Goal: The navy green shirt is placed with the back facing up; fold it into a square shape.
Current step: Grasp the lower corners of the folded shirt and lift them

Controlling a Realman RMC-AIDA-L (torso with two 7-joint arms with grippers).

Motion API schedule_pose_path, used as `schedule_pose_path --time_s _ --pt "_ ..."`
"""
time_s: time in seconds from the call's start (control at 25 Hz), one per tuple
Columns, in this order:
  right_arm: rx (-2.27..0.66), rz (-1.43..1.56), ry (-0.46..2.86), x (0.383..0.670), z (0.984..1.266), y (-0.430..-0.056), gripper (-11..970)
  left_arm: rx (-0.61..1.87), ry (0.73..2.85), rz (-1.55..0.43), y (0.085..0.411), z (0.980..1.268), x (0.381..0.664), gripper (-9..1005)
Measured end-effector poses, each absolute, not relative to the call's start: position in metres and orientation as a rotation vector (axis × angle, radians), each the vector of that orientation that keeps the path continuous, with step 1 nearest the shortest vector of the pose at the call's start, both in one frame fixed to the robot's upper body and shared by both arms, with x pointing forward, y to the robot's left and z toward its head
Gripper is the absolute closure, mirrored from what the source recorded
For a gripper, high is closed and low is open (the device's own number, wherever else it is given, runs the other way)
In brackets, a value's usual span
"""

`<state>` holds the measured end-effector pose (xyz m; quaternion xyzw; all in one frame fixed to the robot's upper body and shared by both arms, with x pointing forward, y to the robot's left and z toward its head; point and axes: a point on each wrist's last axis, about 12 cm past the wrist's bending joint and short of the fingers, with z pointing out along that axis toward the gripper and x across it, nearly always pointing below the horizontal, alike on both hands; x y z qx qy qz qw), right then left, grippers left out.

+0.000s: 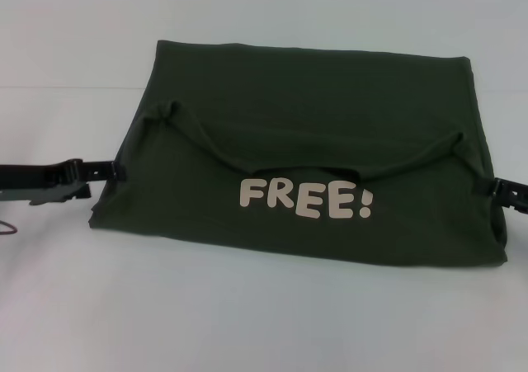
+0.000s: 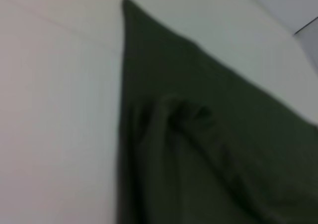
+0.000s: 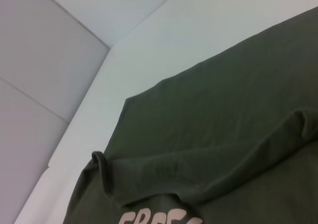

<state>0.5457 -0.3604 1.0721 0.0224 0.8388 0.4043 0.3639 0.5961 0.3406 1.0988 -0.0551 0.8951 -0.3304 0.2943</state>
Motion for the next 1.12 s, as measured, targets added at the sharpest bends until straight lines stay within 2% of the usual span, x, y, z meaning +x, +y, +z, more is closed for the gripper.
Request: schedule_pose_path --time_s 0.08,0.32,1.12 --pt "0.050 1.040 2.162 0.543 1.070 -0.360 124 -0.143 2.460 -0.803 0.346 1.096 0.595 180" --pt "0.043 1.042 2.175 0.542 1.068 -0.358 124 -0.137 2.463 -0.750 0.347 1.096 0.599 111" --pt "0.026 1.038 2.183 0.546 1.067 -0.353 124 -0.069 2.495 -0.718 0.330 1.083 0.599 112"
